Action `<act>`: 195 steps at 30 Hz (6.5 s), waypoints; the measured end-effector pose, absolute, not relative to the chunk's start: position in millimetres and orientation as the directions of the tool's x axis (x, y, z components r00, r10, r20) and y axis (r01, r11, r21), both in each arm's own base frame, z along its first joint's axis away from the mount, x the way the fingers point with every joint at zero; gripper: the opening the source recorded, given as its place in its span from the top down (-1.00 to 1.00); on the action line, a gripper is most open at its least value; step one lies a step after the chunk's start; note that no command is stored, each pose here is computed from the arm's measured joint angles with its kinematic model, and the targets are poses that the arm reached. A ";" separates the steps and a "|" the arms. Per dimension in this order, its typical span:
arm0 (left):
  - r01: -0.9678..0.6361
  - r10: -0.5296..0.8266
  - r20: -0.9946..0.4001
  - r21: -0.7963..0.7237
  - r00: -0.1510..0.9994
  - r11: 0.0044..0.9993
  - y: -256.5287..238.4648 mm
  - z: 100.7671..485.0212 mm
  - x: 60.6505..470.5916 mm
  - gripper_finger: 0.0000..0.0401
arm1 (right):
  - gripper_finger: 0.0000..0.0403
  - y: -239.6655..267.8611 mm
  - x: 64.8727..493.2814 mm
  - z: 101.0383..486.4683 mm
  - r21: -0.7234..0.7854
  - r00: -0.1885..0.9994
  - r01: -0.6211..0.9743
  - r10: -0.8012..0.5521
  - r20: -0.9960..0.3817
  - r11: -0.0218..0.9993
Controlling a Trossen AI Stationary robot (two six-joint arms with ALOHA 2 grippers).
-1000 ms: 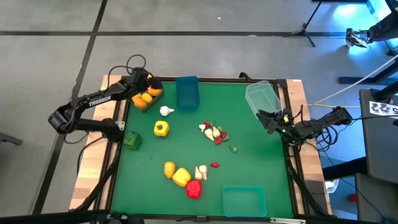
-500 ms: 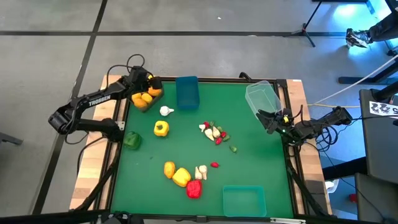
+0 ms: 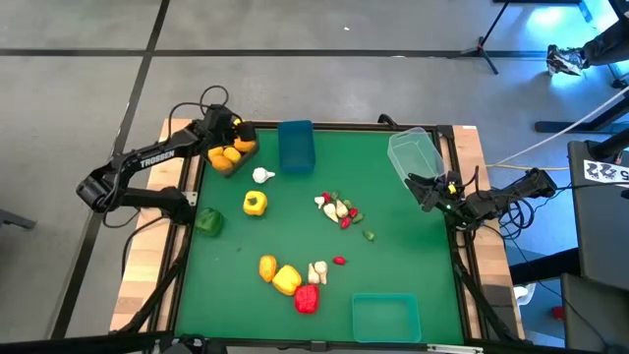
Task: Sort produce into baskets
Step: Put the yellow lemon into the black bin, then put the orange lemon into the black bin
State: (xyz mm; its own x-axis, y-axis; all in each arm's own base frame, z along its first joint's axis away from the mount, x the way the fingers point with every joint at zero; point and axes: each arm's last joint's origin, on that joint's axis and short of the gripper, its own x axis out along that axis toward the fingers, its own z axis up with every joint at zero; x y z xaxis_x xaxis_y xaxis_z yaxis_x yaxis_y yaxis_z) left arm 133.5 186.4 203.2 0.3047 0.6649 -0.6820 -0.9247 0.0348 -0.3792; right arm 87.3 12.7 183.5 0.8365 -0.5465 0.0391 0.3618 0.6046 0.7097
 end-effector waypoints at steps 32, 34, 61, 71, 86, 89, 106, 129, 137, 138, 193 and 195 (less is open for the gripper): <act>-0.895 0.564 -0.696 -0.381 0.444 0.234 187.7 233.2 144.4 -0.72 | -0.51 12.7 87.3 183.7 0.712 0.836 0.360 -0.547 0.040 0.603; -0.895 0.567 -0.693 -0.366 0.446 0.256 189.6 246.5 145.9 -0.72 | -0.51 12.7 87.3 183.7 0.712 0.836 0.360 -0.547 0.040 0.603; -0.149 -0.380 -0.713 -0.558 0.590 0.816 -23.9 288.0 232.1 -0.72 | -0.51 12.7 87.3 182.9 0.705 0.836 0.367 -0.547 0.035 0.607; -0.105 -0.113 -0.797 -0.216 0.593 0.971 -88.6 276.8 220.8 -0.72 | -0.51 12.5 87.2 181.5 0.702 0.832 0.379 -0.554 0.026 0.603; -0.350 -0.066 -0.914 -0.219 0.399 0.911 -109.5 220.1 250.7 -0.72 | -0.51 12.8 87.4 181.3 0.703 0.837 0.374 -0.546 0.025 0.605; -0.523 -0.053 -0.930 -0.251 0.365 0.815 -112.6 209.4 254.5 -0.72 | -0.51 13.0 87.6 181.3 0.702 0.842 0.369 -0.538 0.025 0.610; -0.783 -0.013 -0.949 -0.268 0.315 0.561 -142.9 167.8 264.4 -0.72 | -0.51 14.4 88.4 179.0 0.683 0.871 0.353 -0.491 0.010 0.640; -0.818 -0.034 -0.964 -0.241 0.263 0.522 -154.4 145.2 267.4 -0.26 | -0.51 14.6 88.5 178.8 0.731 0.875 0.324 -0.484 0.009 0.600; -0.829 -0.067 -0.948 -0.306 0.312 0.467 -138.8 173.8 265.0 -0.26 | -0.51 14.6 88.6 178.6 0.730 0.875 0.326 -0.484 0.008 0.601; -0.833 -0.064 -0.943 -0.318 0.326 0.453 -133.6 179.6 265.0 -0.26 | -0.51 14.6 88.6 178.5 0.730 0.875 0.326 -0.484 0.008 0.601; -0.987 0.615 -0.783 -0.015 -0.087 -0.159 218.5 233.7 163.3 -0.27 | -0.51 11.2 86.3 172.8 0.722 0.801 0.430 -0.598 -0.028 0.542; -0.987 0.605 -0.790 0.002 -0.101 -0.163 221.8 227.8 164.8 -0.27 | -0.51 11.2 86.3 172.7 0.723 0.801 0.430 -0.599 -0.028 0.541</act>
